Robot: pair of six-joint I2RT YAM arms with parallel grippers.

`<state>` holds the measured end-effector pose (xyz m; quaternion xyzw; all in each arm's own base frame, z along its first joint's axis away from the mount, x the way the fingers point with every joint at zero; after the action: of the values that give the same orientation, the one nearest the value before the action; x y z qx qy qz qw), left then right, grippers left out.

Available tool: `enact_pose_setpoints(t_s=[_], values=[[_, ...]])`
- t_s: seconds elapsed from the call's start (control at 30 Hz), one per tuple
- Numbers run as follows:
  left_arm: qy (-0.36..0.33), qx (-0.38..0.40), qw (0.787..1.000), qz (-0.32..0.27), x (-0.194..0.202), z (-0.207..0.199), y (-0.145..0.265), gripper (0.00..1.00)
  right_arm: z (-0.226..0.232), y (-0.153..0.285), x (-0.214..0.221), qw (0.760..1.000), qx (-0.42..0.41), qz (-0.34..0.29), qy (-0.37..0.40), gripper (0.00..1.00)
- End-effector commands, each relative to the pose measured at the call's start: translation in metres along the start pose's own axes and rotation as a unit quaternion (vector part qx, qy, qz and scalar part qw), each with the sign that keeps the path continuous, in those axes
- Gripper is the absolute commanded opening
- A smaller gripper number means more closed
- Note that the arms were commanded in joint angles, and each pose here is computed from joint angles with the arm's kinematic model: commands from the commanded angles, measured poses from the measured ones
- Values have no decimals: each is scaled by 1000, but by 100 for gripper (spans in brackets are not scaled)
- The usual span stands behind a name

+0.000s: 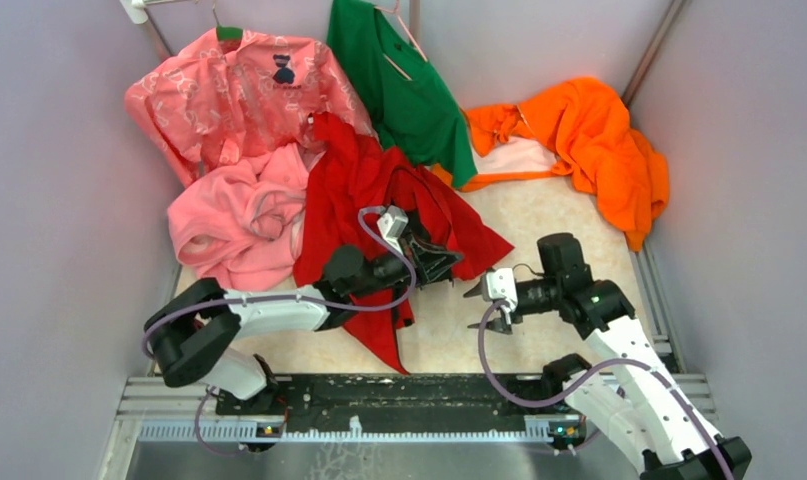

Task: Zip up the jacket
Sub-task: Adjust the zipper on the jacket.

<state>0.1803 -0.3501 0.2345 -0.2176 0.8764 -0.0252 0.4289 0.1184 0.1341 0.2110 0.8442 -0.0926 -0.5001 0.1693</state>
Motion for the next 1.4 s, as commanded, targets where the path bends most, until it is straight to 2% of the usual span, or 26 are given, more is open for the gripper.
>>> enact_pose_setpoints(t_s=[0.0, 0.2, 0.37, 0.43, 0.6, 0.67, 0.93, 1.07, 1.23, 1.37], values=[[-20, -18, 1000, 12, -11, -5, -2, 0, -20, 0, -8, 998, 54, -18, 21, 58], [27, -29, 999, 2, -17, -8, -13, 0, -34, -4, -7, 993, 101, -23, -50, 60], [70, -81, 993, -42, -30, -4, -13, 0, -30, -13, -7, 992, 72, -44, -93, 77], [90, -110, 988, -59, -35, -1, -11, 0, -29, -16, -7, 992, 67, -46, -92, 80], [131, -161, 974, -89, -45, 3, -7, 0, -36, -19, -3, 991, 87, -28, -94, 80], [136, -186, 969, -84, -47, 5, -8, 0, -37, -17, -2, 991, 93, -23, -95, 81], [174, -199, 960, -89, -56, -5, -7, 0, -44, -15, -9, 988, 121, -36, -88, 82], [160, -187, 965, -91, -61, -9, -8, 0, -51, -18, -13, 989, 104, -50, -93, 82], [87, -93, 986, -106, -69, -26, -6, 0, -47, -11, -18, 994, 78, -63, -52, 81], [40, -76, 993, -84, -72, -30, -12, 0, -38, -2, -21, 995, 54, -84, -18, 78]])
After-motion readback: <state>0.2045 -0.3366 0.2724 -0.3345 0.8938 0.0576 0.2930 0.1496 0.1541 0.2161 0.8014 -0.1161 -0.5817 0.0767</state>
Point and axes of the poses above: each gripper's point midway between its finger pads, its own y axis back along the fingers, its own z axis along the line the jaws close on, x = y × z, the point moved 6 cm from there along y, back along the fingers, and after that the axes turned 14 degrees about y, right-handed, at the moved point
